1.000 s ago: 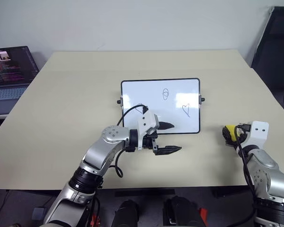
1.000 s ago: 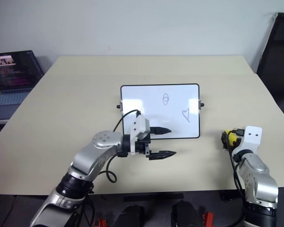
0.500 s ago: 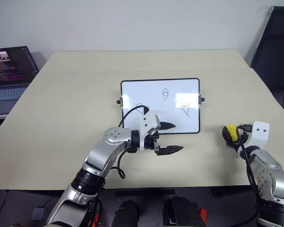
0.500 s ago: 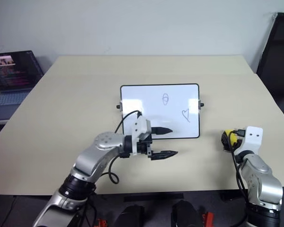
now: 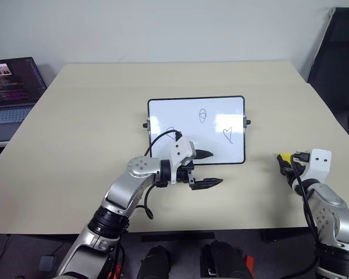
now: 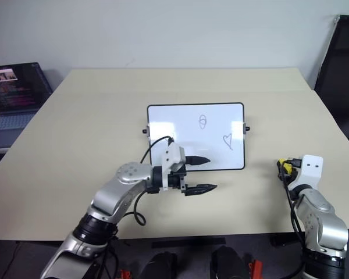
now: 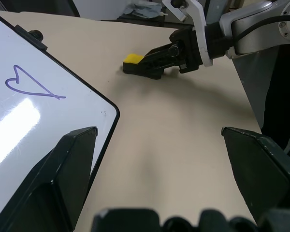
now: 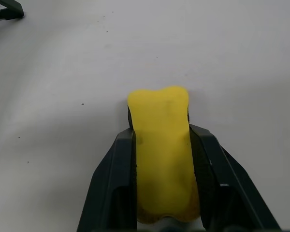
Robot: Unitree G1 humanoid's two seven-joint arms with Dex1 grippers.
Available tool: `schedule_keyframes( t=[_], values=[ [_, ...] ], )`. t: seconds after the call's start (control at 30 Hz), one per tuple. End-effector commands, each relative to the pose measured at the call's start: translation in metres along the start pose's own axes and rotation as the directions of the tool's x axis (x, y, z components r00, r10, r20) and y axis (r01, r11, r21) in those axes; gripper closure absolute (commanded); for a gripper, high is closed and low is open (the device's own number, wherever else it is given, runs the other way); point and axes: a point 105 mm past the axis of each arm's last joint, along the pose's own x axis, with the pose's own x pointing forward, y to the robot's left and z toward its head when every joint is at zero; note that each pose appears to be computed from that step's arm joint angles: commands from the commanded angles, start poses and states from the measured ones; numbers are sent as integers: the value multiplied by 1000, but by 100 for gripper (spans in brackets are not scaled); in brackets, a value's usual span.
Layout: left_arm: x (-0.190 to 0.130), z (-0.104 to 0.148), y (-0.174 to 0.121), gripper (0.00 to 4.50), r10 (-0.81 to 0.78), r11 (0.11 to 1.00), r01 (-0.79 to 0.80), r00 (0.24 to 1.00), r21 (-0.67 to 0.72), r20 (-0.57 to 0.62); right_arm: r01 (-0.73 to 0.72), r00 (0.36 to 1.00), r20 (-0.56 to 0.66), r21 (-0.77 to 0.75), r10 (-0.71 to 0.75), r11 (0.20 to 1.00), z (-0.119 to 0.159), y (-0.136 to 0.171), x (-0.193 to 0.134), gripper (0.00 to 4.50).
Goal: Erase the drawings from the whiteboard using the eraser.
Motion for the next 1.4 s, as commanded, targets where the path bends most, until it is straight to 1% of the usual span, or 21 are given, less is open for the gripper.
schedule_keyframes(
  t=[0.03,0.13,0.2,0.23,0.3,0.4,0.47,0.53,0.67,0.77,1.07,1.23,1.4],
  values=[
    [-1,13,2,0,-3,999,1,1000,40,31,14,997,75,-4,-14,1000,20,0,-4,337],
    [0,13,4,0,12,998,-14,1000,58,28,-9,995,97,-52,14,999,23,6,-5,337],
    [0,13,7,0,34,997,-36,999,69,29,-12,994,112,-57,18,998,24,8,-6,337],
    [1,11,10,0,58,995,-60,998,80,18,-16,989,143,-66,25,998,28,10,-7,337],
    [0,6,22,0,158,980,-156,987,122,-3,-27,978,203,-94,46,995,37,17,-10,337],
    [-4,4,44,0,313,940,-308,950,146,-12,-48,964,251,-140,82,989,44,27,-12,337],
    [-5,-5,48,0,361,919,-346,931,189,-54,-61,957,273,-147,100,987,46,33,-14,337],
    [-5,-8,50,0,395,898,-371,917,236,-61,-75,952,284,-138,112,988,47,39,-14,337],
    [-1,-5,51,0,416,877,-389,909,283,-40,-108,943,302,-124,141,986,47,56,-10,337],
    [-2,-7,55,0,437,858,-399,898,323,-51,-135,933,317,-127,169,983,51,68,-8,337],
    [-1,-2,62,0,434,854,-398,900,336,-35,-195,902,360,-155,239,968,65,92,-1,337],
    [2,-1,62,0,423,856,-388,905,341,-33,-291,854,386,-198,348,936,69,129,10,337],
    [4,2,66,0,422,854,-387,906,348,-28,-350,819,400,-220,412,910,71,154,17,337]
  ],
)
